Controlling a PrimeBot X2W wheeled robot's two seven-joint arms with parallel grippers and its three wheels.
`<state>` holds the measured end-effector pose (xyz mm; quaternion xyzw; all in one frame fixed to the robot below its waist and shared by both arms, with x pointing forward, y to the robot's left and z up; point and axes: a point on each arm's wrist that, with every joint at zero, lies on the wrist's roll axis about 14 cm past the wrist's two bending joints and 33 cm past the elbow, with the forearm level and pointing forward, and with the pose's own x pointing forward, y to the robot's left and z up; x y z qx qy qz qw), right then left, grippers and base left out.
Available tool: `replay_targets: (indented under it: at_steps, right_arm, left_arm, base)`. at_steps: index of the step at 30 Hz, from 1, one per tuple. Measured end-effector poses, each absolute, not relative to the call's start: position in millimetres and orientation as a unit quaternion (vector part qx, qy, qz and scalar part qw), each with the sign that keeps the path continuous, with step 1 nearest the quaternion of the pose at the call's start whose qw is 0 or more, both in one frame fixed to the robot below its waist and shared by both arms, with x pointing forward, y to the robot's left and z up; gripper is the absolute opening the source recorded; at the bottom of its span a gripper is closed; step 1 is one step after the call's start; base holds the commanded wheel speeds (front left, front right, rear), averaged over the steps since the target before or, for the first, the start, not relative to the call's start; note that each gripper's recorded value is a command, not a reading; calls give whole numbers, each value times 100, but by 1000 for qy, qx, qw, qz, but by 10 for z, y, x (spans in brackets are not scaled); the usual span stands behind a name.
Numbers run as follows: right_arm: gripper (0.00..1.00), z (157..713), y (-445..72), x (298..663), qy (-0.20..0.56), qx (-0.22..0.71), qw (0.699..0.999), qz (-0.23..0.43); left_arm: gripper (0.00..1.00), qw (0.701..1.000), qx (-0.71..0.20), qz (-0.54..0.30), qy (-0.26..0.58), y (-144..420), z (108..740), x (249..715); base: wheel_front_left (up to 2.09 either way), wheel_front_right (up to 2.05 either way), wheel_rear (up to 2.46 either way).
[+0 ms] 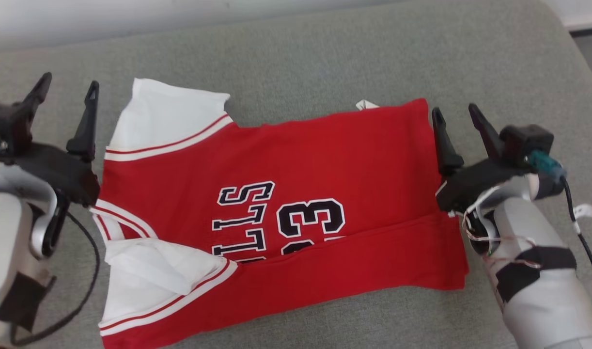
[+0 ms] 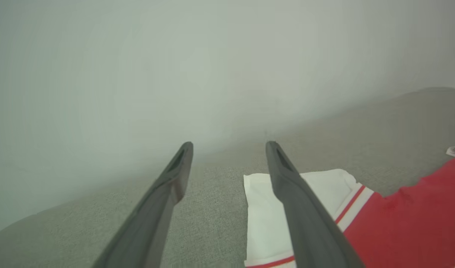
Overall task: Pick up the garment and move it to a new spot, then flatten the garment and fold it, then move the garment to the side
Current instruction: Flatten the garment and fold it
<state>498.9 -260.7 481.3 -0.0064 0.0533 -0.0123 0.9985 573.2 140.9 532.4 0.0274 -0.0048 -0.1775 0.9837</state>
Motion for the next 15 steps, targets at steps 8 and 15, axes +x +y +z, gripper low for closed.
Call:
replay_targets:
  at_steps: [8, 15]
  right_arm:
    - [100, 4534, -2616, 5275, 104, -10, 995, -9]
    - [100, 4269, -2592, 5458, 137, -13, 991, -3]
  left_arm:
    - [100, 972, 44, -208, 103, 1269, 4788, 6092]
    - [100, 959, 54, -223, 164, 1161, 4400, 6354]
  base:
    - [0, 0, 0]
    - [0, 0, 0]
